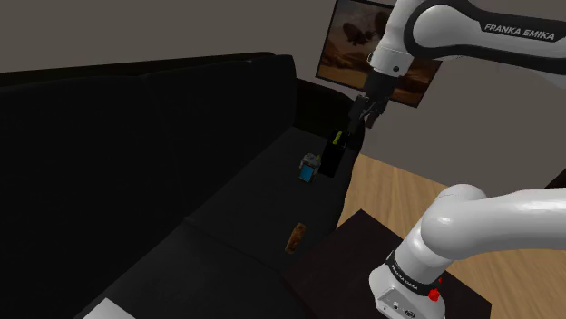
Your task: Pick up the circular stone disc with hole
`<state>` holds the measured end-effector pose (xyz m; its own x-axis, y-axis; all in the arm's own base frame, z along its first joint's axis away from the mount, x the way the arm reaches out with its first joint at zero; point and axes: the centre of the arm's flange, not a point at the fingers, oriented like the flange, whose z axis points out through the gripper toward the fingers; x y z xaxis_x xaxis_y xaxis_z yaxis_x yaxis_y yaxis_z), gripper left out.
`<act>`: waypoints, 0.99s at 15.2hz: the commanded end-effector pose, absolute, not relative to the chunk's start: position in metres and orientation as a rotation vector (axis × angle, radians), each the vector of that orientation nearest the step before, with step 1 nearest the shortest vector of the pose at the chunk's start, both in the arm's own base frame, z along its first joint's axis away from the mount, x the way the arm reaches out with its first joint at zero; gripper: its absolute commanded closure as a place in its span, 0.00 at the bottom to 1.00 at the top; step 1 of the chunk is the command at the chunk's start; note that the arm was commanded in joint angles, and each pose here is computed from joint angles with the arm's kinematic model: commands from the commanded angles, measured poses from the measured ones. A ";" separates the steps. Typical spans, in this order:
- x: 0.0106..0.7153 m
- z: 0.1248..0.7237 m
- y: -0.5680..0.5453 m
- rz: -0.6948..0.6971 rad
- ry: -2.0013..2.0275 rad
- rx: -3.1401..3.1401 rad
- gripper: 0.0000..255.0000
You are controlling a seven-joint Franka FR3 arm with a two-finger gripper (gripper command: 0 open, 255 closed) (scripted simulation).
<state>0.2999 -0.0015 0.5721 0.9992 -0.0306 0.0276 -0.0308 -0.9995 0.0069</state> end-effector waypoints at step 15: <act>0.289 0.401 0.079 0.117 -0.620 3.017 0.00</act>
<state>0.2882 0.0725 0.4134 0.9285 -0.3627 0.0794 -0.3667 -0.9294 0.0424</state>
